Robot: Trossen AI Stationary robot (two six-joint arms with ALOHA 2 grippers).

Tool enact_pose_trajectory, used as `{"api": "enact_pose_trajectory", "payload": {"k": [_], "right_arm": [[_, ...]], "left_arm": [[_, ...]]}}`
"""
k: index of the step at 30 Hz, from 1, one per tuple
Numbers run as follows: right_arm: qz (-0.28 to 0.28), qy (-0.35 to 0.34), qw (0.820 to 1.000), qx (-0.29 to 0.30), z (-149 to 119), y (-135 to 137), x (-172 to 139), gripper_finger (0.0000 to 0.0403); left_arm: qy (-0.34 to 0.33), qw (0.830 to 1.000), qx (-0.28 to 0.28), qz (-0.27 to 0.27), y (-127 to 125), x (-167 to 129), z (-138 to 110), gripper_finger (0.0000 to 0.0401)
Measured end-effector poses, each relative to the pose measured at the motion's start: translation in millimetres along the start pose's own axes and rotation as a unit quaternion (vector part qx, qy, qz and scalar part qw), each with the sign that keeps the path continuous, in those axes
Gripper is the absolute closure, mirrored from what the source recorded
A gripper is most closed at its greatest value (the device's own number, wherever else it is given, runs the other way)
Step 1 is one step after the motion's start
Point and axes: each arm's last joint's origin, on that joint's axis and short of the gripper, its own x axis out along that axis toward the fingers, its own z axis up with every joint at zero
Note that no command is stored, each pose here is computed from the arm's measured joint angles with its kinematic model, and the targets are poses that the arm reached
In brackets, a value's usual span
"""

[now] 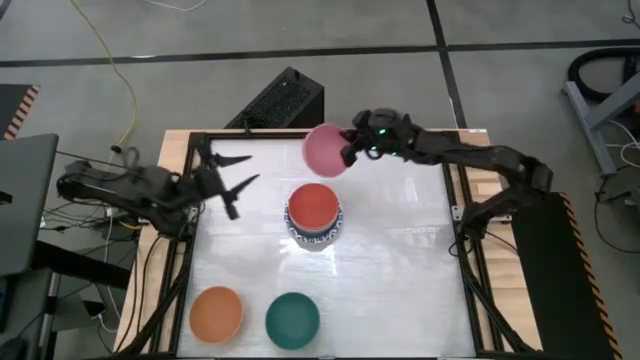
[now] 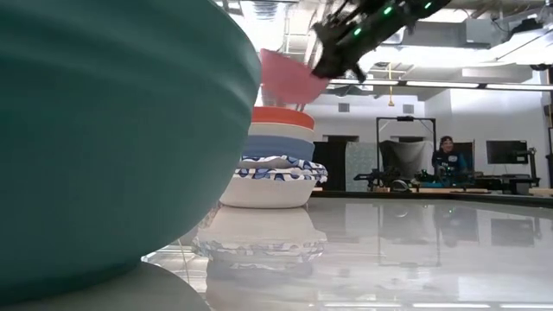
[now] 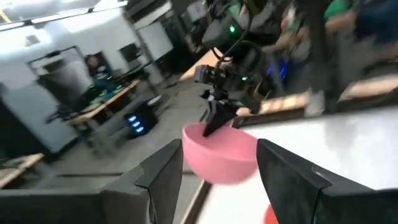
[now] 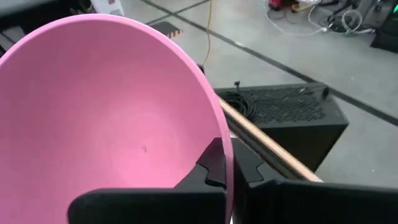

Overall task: Nest bowls inside each other
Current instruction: Stack the pink bowl on top of the orange bowl

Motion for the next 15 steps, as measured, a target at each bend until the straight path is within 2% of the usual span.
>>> {"api": "enact_pose_trajectory", "payload": {"k": [4,8,11,15], "right_arm": [[-0.002,-0.004,1.000,-0.017,12,-5,-39,0.0394],[-0.003,0.007,1.000,-0.024,15,-10,-84,0.0393],[-0.005,0.028,0.999,-0.031,12,-14,-119,0.0392],[0.001,0.039,0.999,-0.005,-3,-18,-158,0.0392]], "left_arm": [[-0.028,0.997,-0.059,-0.034,23,-24,-1,0.0207],[-0.028,0.993,-0.103,-0.055,37,-41,-8,0.0207],[-0.024,0.989,-0.130,-0.064,44,-50,-13,0.0207],[0.000,0.988,-0.139,-0.070,48,-58,-21,0.0207]]}}
